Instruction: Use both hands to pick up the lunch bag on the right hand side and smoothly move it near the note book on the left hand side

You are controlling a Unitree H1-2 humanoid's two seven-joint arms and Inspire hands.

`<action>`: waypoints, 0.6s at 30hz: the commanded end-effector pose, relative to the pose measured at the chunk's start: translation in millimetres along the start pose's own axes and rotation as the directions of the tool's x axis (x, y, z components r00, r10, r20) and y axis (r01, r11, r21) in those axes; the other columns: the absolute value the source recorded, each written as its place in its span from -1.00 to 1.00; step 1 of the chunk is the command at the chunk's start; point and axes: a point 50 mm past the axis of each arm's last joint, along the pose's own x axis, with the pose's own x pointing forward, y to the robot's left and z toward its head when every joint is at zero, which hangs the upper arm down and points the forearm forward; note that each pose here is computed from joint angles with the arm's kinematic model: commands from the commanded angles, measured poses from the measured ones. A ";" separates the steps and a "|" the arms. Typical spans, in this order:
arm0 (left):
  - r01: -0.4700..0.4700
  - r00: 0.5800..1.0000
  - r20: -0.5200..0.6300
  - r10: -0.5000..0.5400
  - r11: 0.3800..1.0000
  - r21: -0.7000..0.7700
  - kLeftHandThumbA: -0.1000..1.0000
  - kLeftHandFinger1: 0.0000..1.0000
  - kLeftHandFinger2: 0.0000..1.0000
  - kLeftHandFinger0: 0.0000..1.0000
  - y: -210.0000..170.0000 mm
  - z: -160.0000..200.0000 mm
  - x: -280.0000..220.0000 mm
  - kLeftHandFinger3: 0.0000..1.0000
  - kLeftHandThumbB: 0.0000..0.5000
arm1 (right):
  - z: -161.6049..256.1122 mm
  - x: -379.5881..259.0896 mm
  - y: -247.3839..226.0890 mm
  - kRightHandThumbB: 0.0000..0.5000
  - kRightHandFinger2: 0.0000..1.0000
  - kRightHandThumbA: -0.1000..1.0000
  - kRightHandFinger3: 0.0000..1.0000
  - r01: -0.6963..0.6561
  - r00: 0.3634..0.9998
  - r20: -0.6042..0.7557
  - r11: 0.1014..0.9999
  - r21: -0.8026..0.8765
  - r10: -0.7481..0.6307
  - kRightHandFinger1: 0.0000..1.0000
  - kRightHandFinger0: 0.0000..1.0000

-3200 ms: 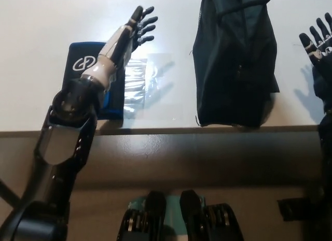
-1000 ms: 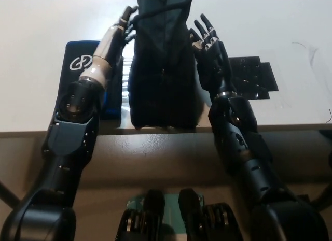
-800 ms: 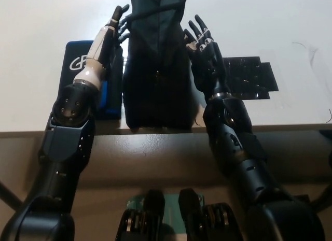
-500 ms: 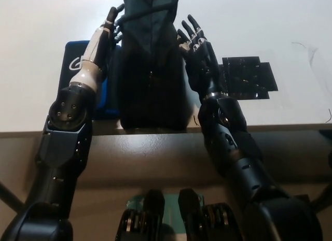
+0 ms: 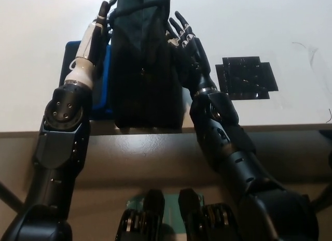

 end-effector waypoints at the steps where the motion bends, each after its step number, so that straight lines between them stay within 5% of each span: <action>1: -0.026 0.996 0.086 0.026 1.000 0.003 1.00 1.00 1.00 1.00 8.9 26.8 11.0 1.00 0.21 | 25.4 20.7 46.2 0.04 1.00 1.00 1.00 -0.132 0.988 0.076 0.991 -0.013 0.133 1.00 1.00; 4: -0.025 0.996 0.083 0.024 1.000 0.012 1.00 1.00 1.00 1.00 9.5 26.0 9.9 1.00 0.19 | 26.0 19.5 43.0 -0.03 1.00 1.00 1.00 -0.128 0.987 0.090 0.991 -0.037 0.131 1.00 1.00; 10: -0.021 0.999 0.033 0.018 0.993 0.117 1.00 1.00 1.00 1.00 17.2 21.6 2.5 1.00 0.40 | 37.7 11.3 9.3 0.13 1.00 1.00 1.00 -0.015 0.981 0.172 0.908 -0.419 0.096 1.00 1.00; 18: -0.005 1.000 0.013 0.003 0.991 0.137 1.00 1.00 1.00 1.00 21.8 5.8 -24.7 1.00 0.30 | 60.2 -14.4 -31.1 0.27 1.00 1.00 1.00 0.050 0.951 0.297 0.900 -0.432 0.090 1.00 1.00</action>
